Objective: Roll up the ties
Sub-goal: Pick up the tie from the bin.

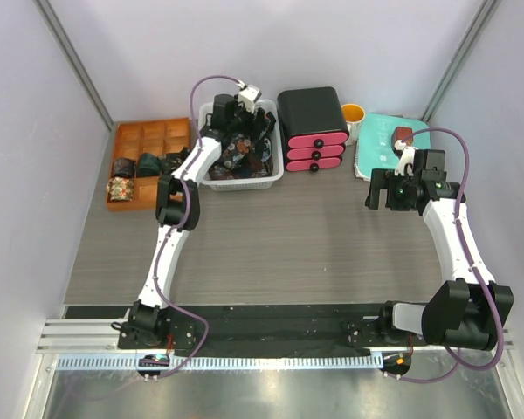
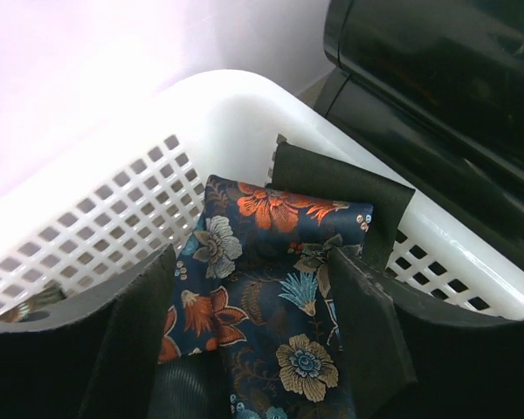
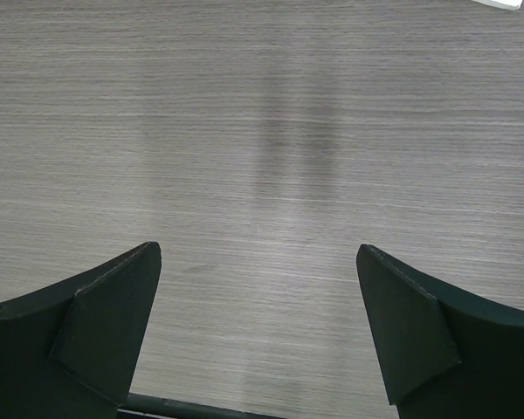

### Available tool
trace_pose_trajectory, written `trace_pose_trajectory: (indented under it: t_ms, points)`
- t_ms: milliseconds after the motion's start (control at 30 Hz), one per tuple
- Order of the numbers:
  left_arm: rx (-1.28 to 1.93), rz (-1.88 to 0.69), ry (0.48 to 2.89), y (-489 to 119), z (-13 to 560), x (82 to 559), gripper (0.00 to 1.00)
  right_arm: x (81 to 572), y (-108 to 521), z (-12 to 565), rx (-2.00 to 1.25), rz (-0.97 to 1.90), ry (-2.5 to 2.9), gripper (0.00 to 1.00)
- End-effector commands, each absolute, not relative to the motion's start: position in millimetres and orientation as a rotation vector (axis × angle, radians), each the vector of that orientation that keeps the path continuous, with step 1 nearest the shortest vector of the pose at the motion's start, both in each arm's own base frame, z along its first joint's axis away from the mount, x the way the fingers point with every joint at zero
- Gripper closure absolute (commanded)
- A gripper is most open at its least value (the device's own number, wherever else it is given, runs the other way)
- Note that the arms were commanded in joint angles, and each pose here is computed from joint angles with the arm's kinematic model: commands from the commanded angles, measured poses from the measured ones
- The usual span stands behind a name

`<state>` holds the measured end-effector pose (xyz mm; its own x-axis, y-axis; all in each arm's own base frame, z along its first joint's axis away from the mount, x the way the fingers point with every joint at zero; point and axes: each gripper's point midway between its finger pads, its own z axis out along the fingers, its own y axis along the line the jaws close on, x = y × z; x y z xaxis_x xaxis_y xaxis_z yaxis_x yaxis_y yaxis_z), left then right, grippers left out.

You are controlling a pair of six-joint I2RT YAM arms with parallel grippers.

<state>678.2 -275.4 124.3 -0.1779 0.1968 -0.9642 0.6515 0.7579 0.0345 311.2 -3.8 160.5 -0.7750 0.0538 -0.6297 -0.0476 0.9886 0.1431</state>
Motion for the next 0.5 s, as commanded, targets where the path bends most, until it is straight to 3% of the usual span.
trace_pose_trajectory:
  t_ms: [0, 67, 100, 200, 367, 467]
  points:
    - [0.703, -0.427, 1.626, -284.9, 152.7, 685.8, 0.39, 320.8, -9.6, 180.8, -0.006, 0.158, 2.392, 0.0]
    - [0.707, -0.434, 1.623, -286.7, 156.1, 684.0, 0.52, 320.2, -10.6, 181.4, -0.005, 0.153, 2.391, 0.0]
    - [0.71, -0.436, 1.62, -286.9, 158.7, 683.2, 0.7, 319.5, -10.3, 181.5, -0.007, 0.154, 2.392, 0.0]
    - [0.68, -0.427, 1.551, -284.4, 196.2, 681.9, 1.0, 320.3, -10.1, 183.3, -0.007, 0.156, 2.388, 0.0]
    - [0.625, -0.457, 1.421, -268.9, 307.2, 658.2, 1.0, 323.9, -3.2, 194.0, -0.021, 0.202, 2.354, 0.0]
    - [0.643, -0.502, 1.405, -263.9, 341.0, 632.8, 1.0, 325.8, 3.6, 204.2, -0.05, 0.24, 2.308, 0.0]
